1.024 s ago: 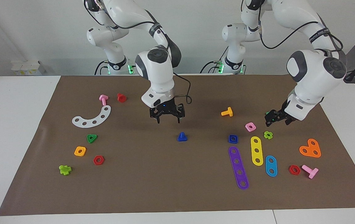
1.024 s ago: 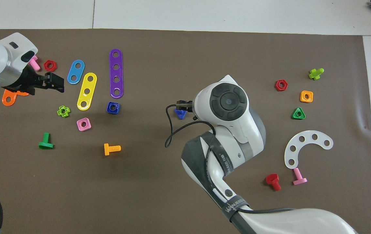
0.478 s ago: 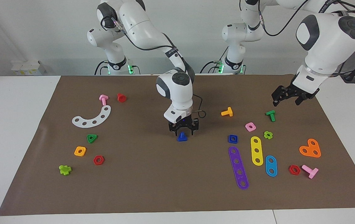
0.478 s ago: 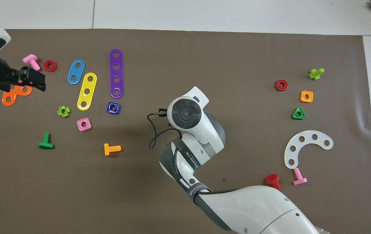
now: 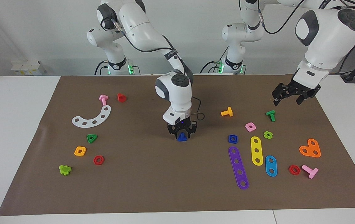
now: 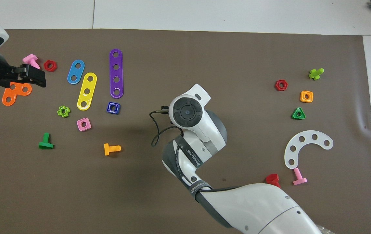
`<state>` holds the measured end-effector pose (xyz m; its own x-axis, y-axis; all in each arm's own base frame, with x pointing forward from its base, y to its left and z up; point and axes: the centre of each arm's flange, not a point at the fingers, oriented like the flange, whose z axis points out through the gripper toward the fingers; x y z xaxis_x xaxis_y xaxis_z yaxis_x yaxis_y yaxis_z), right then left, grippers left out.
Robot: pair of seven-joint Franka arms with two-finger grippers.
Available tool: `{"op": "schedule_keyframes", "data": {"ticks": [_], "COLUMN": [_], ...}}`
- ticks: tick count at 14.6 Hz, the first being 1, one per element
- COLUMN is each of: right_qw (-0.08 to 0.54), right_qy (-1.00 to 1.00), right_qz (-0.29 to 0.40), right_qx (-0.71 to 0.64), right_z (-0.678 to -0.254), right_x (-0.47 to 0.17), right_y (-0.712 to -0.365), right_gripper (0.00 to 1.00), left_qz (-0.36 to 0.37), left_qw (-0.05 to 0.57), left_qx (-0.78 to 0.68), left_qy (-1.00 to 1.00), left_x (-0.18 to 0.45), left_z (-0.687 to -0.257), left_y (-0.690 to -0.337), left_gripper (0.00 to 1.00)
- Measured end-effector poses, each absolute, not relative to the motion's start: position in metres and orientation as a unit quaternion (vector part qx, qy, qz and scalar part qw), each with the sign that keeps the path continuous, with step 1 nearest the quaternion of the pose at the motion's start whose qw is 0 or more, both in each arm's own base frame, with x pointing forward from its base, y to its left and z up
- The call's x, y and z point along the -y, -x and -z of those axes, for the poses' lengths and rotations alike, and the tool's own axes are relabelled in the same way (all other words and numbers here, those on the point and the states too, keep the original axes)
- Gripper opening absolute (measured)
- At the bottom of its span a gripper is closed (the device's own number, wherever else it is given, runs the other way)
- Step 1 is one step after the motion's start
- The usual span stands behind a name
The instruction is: Unscrew and place screws in storage area
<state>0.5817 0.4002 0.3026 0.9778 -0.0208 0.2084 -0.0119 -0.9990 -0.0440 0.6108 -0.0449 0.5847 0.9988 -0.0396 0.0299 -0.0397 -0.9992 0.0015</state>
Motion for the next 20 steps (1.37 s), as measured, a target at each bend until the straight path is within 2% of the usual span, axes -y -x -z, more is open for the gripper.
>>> {"op": "schedule_keyframes", "data": {"ticks": [1, 4, 5, 11, 12, 14, 18, 20], "right_qw": [0.021, 0.019, 0.019, 0.019, 0.018, 0.018, 0.014, 0.010], "right_qy": [0.994, 0.994, 0.994, 0.994, 0.994, 0.994, 0.994, 0.994], "right_qz": [0.106, 0.106, 0.107, 0.107, 0.106, 0.106, 0.105, 0.106], "right_qx": [-0.008, -0.007, -0.007, -0.006, -0.006, -0.006, -0.005, -0.007], "right_z": [-0.303, -0.303, -0.303, -0.303, -0.303, -0.303, -0.306, -0.323], "right_x": [-0.400, -0.400, -0.400, -0.400, -0.400, -0.399, -0.387, -0.363], "right_y": [-0.582, -0.582, -0.583, -0.583, -0.582, -0.582, -0.591, -0.606], "right_gripper": [0.56, 0.52, 0.45, 0.44, 0.39, 0.19, 0.19, 0.19], "left_qz": [-0.016, -0.012, -0.013, -0.014, -0.014, -0.014, -0.014, -0.014], "left_qw": [0.001, 0.000, 0.000, 0.000, -0.001, -0.001, -0.001, -0.001], "left_qx": [0.020, 0.019, 0.019, 0.017, 0.016, 0.015, 0.014, 0.012], "left_qy": [-1.000, -1.000, -1.000, -1.000, -1.000, -1.000, -1.000, -1.000], "left_x": [0.045, 0.044, 0.044, 0.041, 0.040, 0.039, 0.037, 0.035], "left_z": [-0.580, -0.572, -0.572, -0.575, -0.575, -0.575, -0.575, -0.575], "left_y": [-0.611, -0.607, -0.605, -0.602, -0.602, -0.602, -0.602, -0.603], "left_gripper": [1.00, 1.00, 1.00, 1.00, 1.00, 1.00, 1.00, 1.00]}}
